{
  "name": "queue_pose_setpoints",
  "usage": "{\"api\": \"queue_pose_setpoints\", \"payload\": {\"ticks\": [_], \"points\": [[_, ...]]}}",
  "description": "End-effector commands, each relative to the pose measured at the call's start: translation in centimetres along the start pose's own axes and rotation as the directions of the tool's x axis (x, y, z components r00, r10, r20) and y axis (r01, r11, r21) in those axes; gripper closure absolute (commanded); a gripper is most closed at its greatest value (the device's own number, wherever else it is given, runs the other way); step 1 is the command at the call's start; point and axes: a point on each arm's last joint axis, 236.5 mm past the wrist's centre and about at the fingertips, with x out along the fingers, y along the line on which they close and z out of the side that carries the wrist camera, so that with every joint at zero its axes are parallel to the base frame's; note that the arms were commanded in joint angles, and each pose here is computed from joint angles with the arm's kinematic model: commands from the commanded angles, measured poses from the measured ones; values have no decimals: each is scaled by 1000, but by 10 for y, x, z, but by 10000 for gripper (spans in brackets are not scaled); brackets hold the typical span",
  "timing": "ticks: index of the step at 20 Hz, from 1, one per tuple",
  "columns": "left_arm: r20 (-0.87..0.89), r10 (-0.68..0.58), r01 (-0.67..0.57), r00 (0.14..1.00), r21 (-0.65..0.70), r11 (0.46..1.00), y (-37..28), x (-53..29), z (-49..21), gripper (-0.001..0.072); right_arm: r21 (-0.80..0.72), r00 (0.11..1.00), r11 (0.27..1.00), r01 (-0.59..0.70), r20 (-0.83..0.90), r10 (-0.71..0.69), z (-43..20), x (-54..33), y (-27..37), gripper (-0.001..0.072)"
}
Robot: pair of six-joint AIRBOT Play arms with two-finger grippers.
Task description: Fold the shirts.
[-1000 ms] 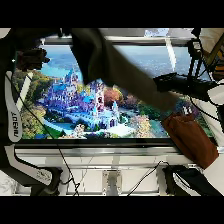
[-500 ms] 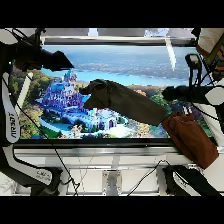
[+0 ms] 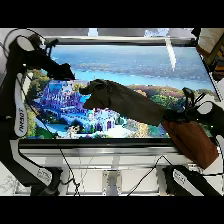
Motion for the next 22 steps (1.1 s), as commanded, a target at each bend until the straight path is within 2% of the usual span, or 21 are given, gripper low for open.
{"api": "queue_pose_setpoints", "payload": {"ticks": [1,4,7,9,12,16,20,22], "points": [[-63,-12,14,998,32,999,-14,31,-5,336,36,996,999,-25,-82,28,-34,21,-5,375],[-83,-17,22,996,62,998,-26,42,-8,336,53,991,998,29,-130,-21,-48,24,-18,378],[-90,-19,25,996,66,998,-29,43,-9,336,72,968,976,204,-167,-190,-57,18,-58,384],[-94,-19,26,995,66,997,-29,43,-10,336,97,955,960,262,-169,-243,-58,12,-80,384],[-105,-20,27,994,66,997,-30,42,-13,336,246,955,925,290,-141,-262,-58,-2,-121,384],[-119,-22,29,993,62,998,-30,42,-16,336,432,947,843,319,-106,-304,-72,-25,-180,384],[-120,-22,27,993,45,999,-30,42,-17,336,526,929,780,338,-56,-365,-78,-48,-222,384],[-118,-22,27,993,41,999,-30,42,-16,336,534,930,788,306,8,-366,-61,-61,-225,384]]}}
